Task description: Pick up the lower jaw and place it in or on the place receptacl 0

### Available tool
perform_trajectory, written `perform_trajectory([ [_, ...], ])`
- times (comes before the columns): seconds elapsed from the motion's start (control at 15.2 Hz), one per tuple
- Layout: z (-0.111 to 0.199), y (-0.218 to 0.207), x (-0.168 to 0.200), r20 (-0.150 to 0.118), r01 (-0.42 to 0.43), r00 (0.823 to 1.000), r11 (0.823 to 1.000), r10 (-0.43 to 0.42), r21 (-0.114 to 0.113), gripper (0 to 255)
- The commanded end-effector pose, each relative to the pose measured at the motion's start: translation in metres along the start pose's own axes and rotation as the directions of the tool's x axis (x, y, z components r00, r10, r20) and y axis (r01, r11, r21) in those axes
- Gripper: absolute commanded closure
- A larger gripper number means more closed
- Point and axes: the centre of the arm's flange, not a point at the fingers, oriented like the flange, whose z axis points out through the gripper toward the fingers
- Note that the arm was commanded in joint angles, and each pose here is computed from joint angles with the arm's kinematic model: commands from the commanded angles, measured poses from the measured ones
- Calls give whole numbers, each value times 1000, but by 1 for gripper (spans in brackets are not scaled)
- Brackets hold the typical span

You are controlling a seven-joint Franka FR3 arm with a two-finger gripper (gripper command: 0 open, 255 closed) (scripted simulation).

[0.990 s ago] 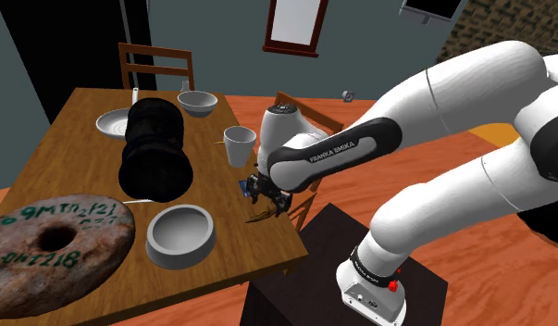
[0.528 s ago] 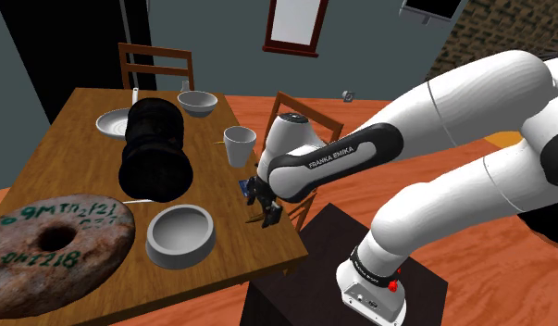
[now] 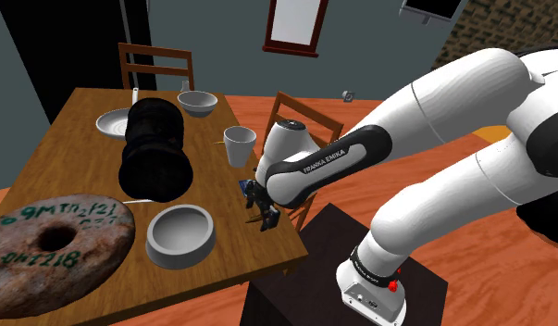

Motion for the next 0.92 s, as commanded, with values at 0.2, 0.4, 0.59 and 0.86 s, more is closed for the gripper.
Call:
perform_trajectory([
  [0.2, 0, 0, 0, 0, 0, 1000, 1000, 0, 0, 255],
  [0.4, 0, 0, 0, 0, 0, 1000, 1000, 0, 0, 255],
  [0.59, 0, 0, -1, 0, 0, 1000, 1000, 0, 0, 255],
  [0.86, -10, -1, -1, 0, 0, 1000, 1000, 0, 0, 255],
])
